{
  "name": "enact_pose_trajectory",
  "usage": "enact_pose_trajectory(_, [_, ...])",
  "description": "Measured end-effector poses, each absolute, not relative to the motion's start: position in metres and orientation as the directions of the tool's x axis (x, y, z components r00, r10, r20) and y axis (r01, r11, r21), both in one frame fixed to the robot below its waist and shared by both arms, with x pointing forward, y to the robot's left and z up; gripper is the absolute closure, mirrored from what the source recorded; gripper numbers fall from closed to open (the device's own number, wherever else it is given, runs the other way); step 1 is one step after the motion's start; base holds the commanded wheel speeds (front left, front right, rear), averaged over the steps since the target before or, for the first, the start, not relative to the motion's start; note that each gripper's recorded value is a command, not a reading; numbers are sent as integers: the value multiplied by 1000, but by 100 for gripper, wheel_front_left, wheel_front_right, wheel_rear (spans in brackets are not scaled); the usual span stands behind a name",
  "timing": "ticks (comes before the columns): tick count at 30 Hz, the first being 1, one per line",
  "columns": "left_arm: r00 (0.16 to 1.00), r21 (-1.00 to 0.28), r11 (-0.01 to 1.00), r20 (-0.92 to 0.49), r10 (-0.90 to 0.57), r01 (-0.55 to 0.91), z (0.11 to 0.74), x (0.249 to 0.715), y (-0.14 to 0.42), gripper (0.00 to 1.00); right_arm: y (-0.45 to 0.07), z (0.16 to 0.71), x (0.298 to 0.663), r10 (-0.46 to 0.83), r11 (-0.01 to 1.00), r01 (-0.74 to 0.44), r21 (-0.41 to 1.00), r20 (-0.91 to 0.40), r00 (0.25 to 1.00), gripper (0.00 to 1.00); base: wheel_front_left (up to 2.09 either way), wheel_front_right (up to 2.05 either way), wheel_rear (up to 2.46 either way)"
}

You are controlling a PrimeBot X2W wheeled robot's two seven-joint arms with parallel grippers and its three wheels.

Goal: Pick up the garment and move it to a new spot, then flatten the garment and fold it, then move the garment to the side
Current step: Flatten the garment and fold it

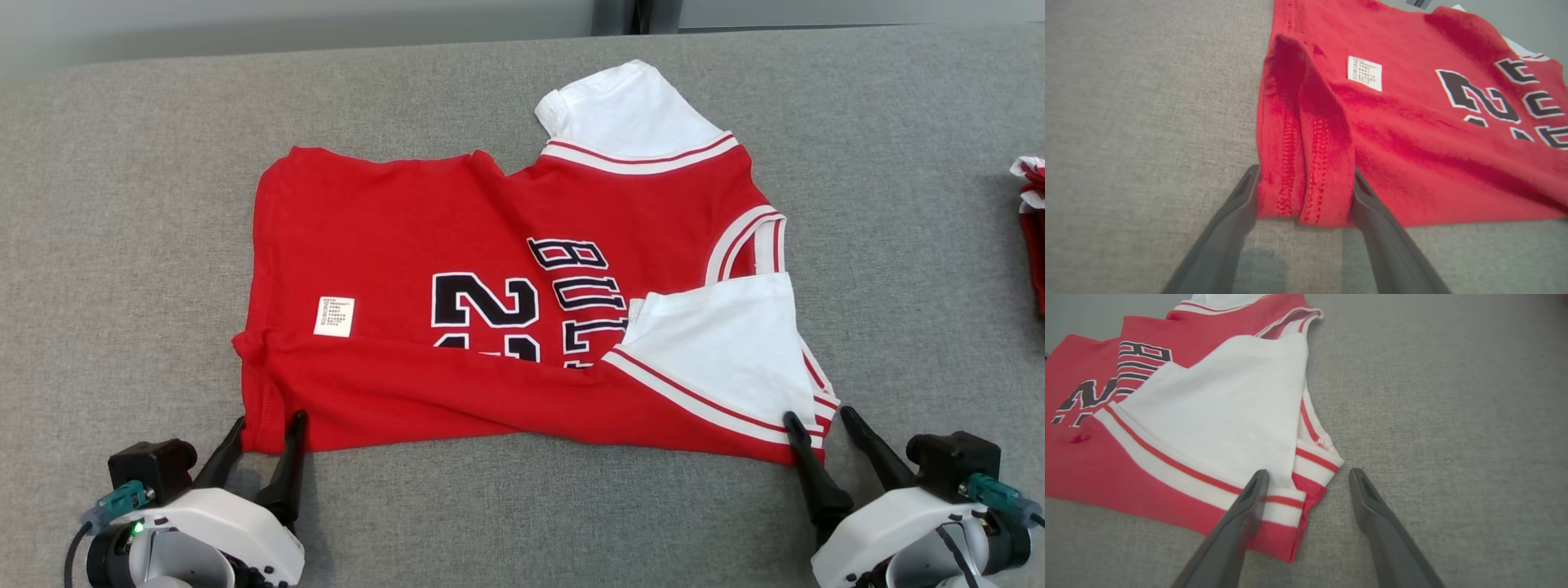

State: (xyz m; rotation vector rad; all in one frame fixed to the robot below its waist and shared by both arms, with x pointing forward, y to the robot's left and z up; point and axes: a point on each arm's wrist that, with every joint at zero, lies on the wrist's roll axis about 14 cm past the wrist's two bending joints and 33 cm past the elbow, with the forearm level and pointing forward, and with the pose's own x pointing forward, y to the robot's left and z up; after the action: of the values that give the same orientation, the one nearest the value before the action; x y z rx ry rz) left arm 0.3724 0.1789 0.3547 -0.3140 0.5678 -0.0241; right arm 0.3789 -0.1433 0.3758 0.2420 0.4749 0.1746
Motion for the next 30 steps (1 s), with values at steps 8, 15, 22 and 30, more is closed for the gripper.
enact_pose_trajectory(8, [814, -355, 933, -558, -162, -57, 353, 372, 175, 100, -139, 379, 390, 246, 943, -118, 312, -413, 877, 100, 0, 0, 0])
enact_pose_trajectory(15, [797, -358, 933, -574, -189, -38, 368, 358, 183, 100, -146, 407, 404, 238, 938, -124, 323, -342, 909, 100, 0, 0, 0])
enact_pose_trajectory(22, [770, -355, 933, -612, -180, -64, 378, 334, 191, 100, -152, 404, 377, 223, 938, -77, 338, -416, 882, 100, 0, 0, 0])
enact_pose_trajectory(30, [728, -371, 926, -653, -209, -66, 373, 320, 181, 0, -153, 399, 365, 207, 935, -40, 353, -450, 869, 0, 0, 0, 0])
